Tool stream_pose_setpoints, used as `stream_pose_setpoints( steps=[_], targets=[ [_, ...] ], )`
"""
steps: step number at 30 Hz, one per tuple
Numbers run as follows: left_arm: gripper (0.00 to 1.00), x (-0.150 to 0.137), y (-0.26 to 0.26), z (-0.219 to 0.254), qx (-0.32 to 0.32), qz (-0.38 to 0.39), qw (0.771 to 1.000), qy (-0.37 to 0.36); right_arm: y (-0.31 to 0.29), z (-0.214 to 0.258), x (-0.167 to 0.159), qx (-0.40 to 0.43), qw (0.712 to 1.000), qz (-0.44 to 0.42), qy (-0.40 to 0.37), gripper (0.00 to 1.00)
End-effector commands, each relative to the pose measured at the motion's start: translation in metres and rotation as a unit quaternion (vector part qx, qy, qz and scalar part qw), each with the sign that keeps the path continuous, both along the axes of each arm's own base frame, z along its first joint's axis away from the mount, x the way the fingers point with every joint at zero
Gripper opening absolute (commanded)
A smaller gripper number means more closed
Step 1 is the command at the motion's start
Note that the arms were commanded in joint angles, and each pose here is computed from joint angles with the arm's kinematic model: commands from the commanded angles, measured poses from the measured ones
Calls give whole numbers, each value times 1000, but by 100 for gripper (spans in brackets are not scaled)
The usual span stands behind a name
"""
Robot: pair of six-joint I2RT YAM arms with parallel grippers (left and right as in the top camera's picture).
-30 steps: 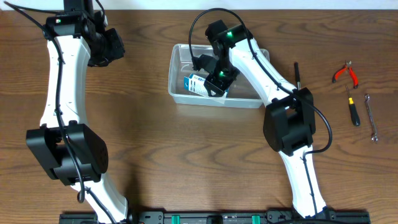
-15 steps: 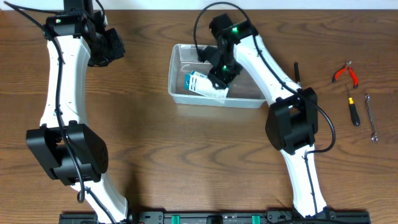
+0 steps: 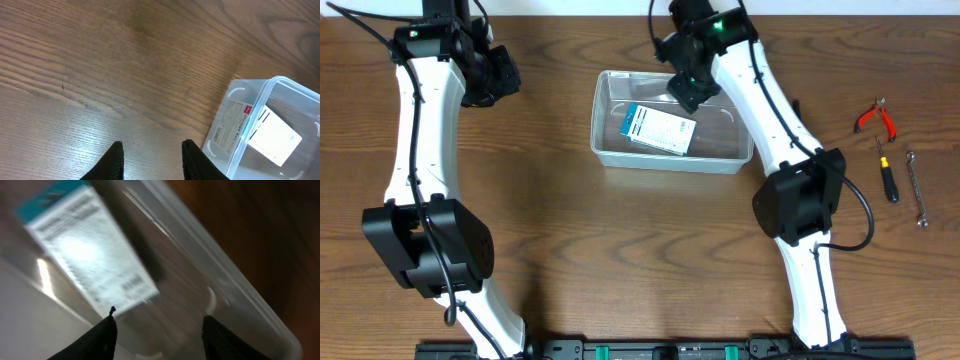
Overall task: Pack container
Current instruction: 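Return the right gripper right and grasp the thin black screwdriver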
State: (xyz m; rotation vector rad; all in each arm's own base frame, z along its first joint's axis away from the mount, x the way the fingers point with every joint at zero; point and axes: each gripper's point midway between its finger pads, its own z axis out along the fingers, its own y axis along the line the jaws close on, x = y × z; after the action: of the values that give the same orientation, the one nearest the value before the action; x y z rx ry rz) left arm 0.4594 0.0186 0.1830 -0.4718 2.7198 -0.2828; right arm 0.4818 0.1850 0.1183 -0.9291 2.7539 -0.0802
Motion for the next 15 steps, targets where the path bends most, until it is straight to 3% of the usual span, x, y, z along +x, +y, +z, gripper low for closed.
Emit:
stream_pose_setpoints(
  steps=[1, 8, 15],
  targets=[
    [28, -2, 7, -1, 18, -1, 1000, 1, -49, 47, 14, -9, 992, -116, -56, 56],
    [28, -2, 8, -1, 21, 1, 1000, 2, -134, 91, -3, 21, 969, -242, -49, 60],
    [28, -2, 8, -1, 21, 1, 1000, 1, -205, 87, -31, 5, 949, -315, 4, 62]
  ],
)
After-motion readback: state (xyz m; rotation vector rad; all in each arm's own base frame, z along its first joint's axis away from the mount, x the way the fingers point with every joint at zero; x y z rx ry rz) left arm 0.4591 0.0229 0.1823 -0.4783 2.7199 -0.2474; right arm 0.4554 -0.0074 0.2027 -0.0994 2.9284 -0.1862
